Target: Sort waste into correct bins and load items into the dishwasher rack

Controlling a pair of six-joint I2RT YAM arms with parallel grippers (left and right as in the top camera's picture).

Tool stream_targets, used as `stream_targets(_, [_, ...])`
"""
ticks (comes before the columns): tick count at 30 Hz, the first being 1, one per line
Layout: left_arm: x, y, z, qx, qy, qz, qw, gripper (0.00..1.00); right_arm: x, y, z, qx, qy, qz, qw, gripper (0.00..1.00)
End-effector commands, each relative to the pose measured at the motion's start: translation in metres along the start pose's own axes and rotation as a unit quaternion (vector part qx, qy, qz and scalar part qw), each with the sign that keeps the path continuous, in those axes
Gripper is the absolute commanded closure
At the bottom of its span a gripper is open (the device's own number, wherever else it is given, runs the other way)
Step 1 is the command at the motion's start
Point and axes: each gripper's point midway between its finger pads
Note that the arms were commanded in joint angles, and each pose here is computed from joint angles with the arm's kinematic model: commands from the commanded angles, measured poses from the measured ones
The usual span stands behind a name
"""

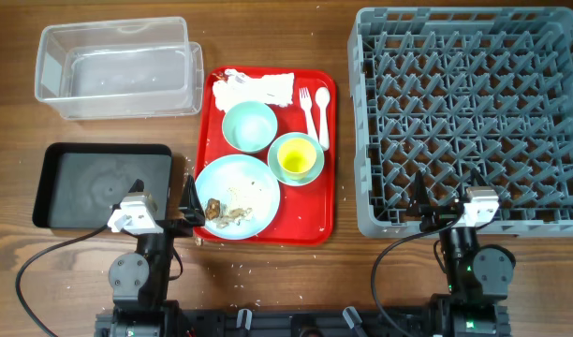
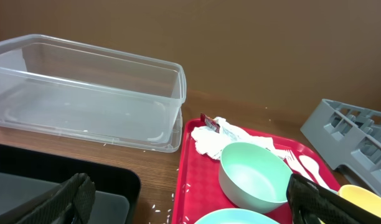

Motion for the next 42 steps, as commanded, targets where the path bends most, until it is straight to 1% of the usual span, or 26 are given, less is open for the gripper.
stream_targets(1, [-0.004, 0.0, 0.001, -0.002, 0.009, 0.007, 1.0, 0.0, -0.002, 0.0, -0.003, -0.008, -0.008, 0.004, 1.0, 0.0])
stream_targets(3, [-0.007, 0.0, -0.008, -0.025, 0.003, 0.018, 1.0, 0.0, -0.002, 0.0, -0.003, -0.008, -0.008, 0.004, 1.0, 0.0])
stream_targets(6, [-0.01, -0.002, -0.023, -0.067, -0.076, 0.035, 0.994, 0.0, -0.002, 0.0, -0.003, -0.008, -0.008, 0.004, 1.0, 0.0])
stream_targets(11, [-0.009, -0.002, -0.029, -0.08, -0.154, 0.042, 0.984, 0.0, -0.002, 0.0, -0.003, -0.008, -0.008, 0.004, 1.0, 0.0])
stream_targets(13, [-0.013, -0.006, -0.043, -0.114, -0.179, 0.065, 0.975, 0.0, -0.002, 0.0, -0.003, -0.008, -0.008, 0.004, 1.0, 0.0])
stream_targets(16, [-0.006, -0.011, -0.061, -0.163, -0.178, 0.068, 0.968, 0.0, -0.002, 0.0, -0.003, -0.008, -0.008, 0.004, 1.0, 0.0])
stream_targets(20, [0.026, -0.019, -0.081, -0.196, -0.179, 0.035, 0.964, 0.0, -0.002, 0.0, -0.003, -0.008, -0.008, 0.004, 1.0, 0.0])
stream_targets(23, [0.035, -0.019, -0.084, -0.164, -0.172, 0.067, 0.969, 0.0, -0.002, 0.0, -0.003, -0.008, -0.008, 0.004, 1.0, 0.0])
stream_targets(25, [0.046, -0.013, -0.09, -0.117, -0.135, 0.129, 0.975, 0.01, -0.002, 0.0, -0.003, -0.008, -0.008, 0.004, 1.0, 0.0])
stream_targets(28, [0.06, -0.001, -0.097, -0.066, -0.108, 0.206, 0.97, 0.0, -0.002, 0.0, -0.003, -0.008, -0.008, 0.004, 1.0, 0.0])
stream_targets(30, [0.064, 0.009, -0.1, -0.019, -0.118, 0.279, 0.953, 0.0, -0.002, 0.0, -0.003, -0.008, -0.008, 0.004, 1.0, 0.0])
stream_targets(31, [0.064, 0.012, -0.103, -0.008, -0.125, 0.308, 0.943, 0.0, -0.002, 0.0, -0.003, -0.008, -0.008, 0.004, 1.0, 0.0])
stream_targets(32, [0.061, 0.014, -0.114, -0.008, -0.137, 0.354, 0.925, 0.0, -0.002, 0.0, -0.003, -0.008, -0.008, 0.004, 1.0, 0.0])
stream_targets(33, [0.058, 0.017, -0.13, -0.032, -0.157, 0.394, 0.905, 0.0, -0.002, 0.0, -0.003, -0.008, -0.008, 0.004, 1.0, 0.0])
stream_targets(34, [0.055, 0.02, -0.143, -0.06, -0.17, 0.419, 0.89, 0.0, -0.002, 0.0, -0.003, -0.008, -0.008, 0.004, 1.0, 0.0])
stream_targets(35, [0.051, 0.023, -0.152, -0.079, -0.187, 0.436, 0.877, 0.0, -0.002, 0.0, -0.003, -0.008, -0.008, 0.004, 1.0, 0.0])
stream_targets(37, [0.04, 0.035, -0.162, -0.095, -0.225, 0.465, 0.851, 0.0, -0.002, 0.0, -0.003, -0.008, -0.008, 0.004, 1.0, 0.0])
stream_targets(40, [0.022, 0.046, -0.165, -0.091, -0.221, 0.487, 0.84, 0.0, -0.002, 0.0, -0.003, -0.008, -0.008, 0.004, 1.0, 0.0])
stream_targets(42, [0.009, 0.05, -0.162, -0.068, -0.215, 0.497, 0.838, 0.0, -0.002, 0.0, -0.003, -0.008, -0.008, 0.004, 1.0, 0.0])
Point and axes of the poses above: each gripper's point midway between its finger pads, its own y axis out along the fingers, its own z axis along the line the jaws close on, x = y × z, and after that the axes turned 14 degrees about -y, right-handed
